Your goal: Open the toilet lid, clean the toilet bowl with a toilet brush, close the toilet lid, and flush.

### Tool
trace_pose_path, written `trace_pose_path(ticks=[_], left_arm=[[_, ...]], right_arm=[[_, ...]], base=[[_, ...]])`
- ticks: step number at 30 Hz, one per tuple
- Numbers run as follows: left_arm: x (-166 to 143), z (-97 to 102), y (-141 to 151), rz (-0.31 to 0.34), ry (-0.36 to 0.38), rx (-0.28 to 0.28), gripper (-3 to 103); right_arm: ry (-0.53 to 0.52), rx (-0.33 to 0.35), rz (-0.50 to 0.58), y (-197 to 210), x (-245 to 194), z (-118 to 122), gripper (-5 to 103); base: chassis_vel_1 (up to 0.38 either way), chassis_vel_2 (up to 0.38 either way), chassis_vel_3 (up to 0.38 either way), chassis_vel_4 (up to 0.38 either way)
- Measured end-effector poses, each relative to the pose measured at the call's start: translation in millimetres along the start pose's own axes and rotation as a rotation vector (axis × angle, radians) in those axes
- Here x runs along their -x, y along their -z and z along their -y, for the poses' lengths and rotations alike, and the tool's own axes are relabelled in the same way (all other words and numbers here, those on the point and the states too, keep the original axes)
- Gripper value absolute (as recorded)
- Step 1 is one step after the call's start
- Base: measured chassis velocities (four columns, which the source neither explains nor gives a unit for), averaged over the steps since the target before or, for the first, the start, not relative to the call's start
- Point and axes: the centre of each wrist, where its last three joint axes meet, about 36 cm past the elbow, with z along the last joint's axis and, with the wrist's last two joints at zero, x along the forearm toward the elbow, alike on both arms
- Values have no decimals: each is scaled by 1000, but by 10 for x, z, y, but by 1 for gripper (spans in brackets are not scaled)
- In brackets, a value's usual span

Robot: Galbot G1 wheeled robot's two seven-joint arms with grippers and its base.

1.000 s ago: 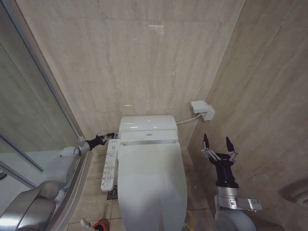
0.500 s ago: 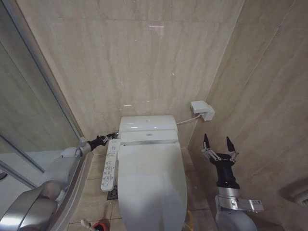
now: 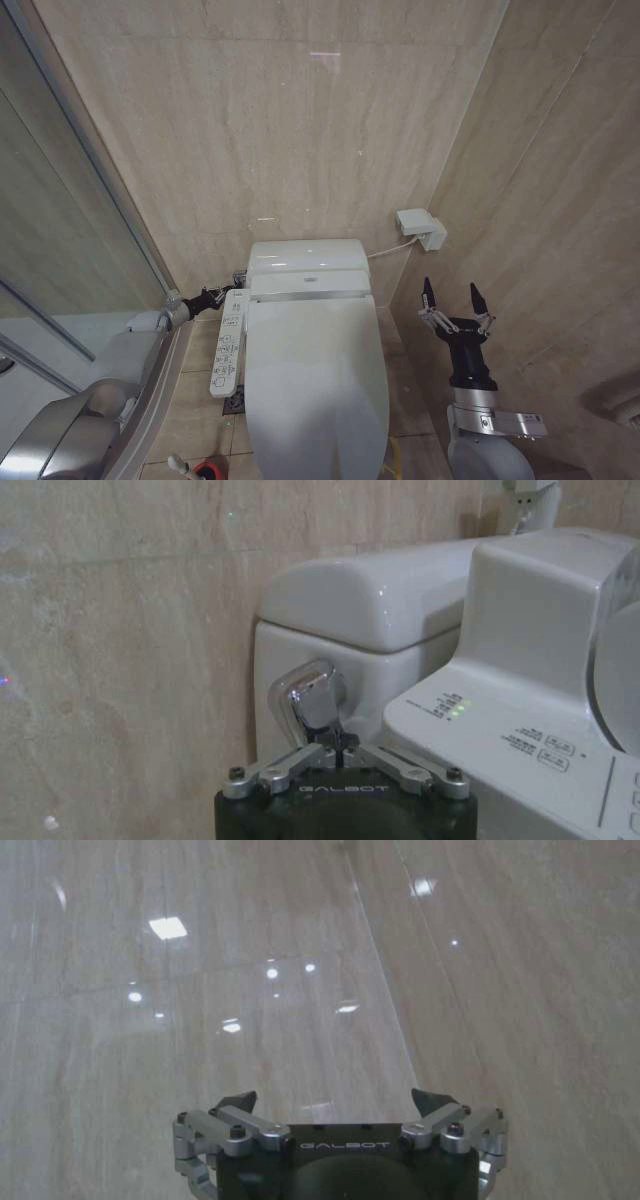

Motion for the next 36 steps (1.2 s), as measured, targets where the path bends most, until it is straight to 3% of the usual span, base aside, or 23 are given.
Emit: trace_pose_path(ticks=[36], left_arm=[[-24,-25,23,15,11,1,0]], right_arm=[[0,4,1,-3,-9,-3,100]], base=[[0,0,0,0]])
